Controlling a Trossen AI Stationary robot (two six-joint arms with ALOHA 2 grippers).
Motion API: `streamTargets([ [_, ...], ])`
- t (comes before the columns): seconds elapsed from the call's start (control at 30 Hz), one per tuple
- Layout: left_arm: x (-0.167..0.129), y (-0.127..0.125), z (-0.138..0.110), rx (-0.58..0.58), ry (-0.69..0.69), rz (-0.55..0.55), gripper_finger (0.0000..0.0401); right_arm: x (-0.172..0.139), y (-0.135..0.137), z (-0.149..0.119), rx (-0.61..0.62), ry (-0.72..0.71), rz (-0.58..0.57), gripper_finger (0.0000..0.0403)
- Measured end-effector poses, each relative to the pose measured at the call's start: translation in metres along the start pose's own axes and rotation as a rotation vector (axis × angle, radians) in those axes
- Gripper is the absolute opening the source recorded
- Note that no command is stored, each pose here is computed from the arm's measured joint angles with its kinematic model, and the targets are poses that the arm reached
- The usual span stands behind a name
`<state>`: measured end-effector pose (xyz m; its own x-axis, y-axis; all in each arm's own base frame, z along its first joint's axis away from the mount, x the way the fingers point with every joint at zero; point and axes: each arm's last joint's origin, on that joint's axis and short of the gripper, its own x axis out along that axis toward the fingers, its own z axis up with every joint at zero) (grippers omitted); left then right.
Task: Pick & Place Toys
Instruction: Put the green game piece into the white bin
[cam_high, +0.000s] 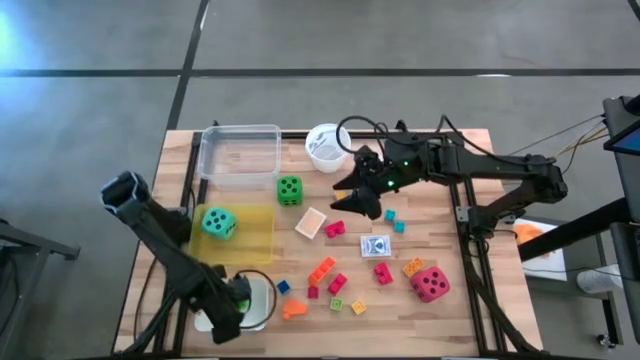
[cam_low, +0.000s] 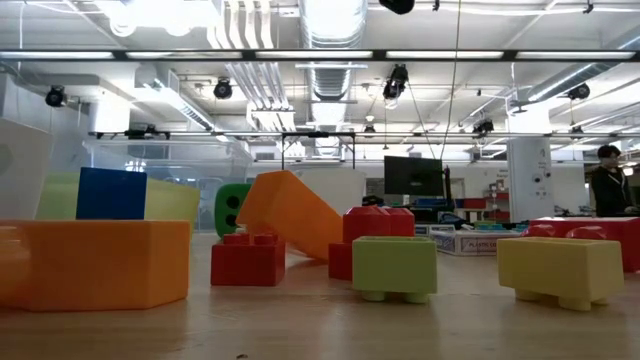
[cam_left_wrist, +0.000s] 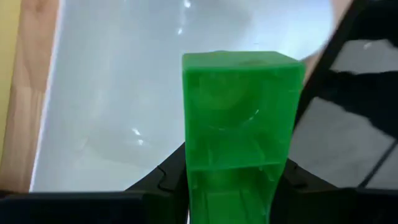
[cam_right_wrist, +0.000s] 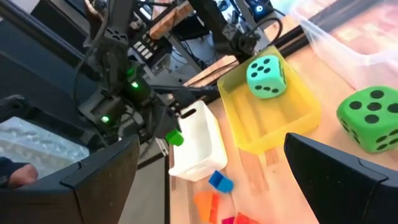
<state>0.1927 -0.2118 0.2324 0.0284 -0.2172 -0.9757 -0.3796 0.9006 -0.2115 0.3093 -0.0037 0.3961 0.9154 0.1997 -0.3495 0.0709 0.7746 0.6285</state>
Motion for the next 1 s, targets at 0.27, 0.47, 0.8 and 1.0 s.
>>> streamTargets([
  [0.27, 0.033, -0.005, 0.006, 0.113, 0.041, 0.107, 0.012, 0.0, 0.012, -0.011, -0.01, 0.043, 0.017, 0.0394],
  [0.47, 0.049, 0.001, 0.009, 0.137, -0.011, 0.15, 0.012, -0.002, 0.02, -0.02, -0.021, 0.059, -0.01, 0.0394],
  [0.8, 0.075, 0.022, 0.02, 0.059, -0.039, 0.119, 0.012, -0.015, 0.032, -0.027, -0.04, 0.027, -0.052, 0.0394],
  [1.0, 0.081, 0.026, 0.019, 0.091, -0.04, 0.109, 0.012, -0.024, 0.035, -0.026, -0.045, -0.003, -0.056, 0.0394],
])
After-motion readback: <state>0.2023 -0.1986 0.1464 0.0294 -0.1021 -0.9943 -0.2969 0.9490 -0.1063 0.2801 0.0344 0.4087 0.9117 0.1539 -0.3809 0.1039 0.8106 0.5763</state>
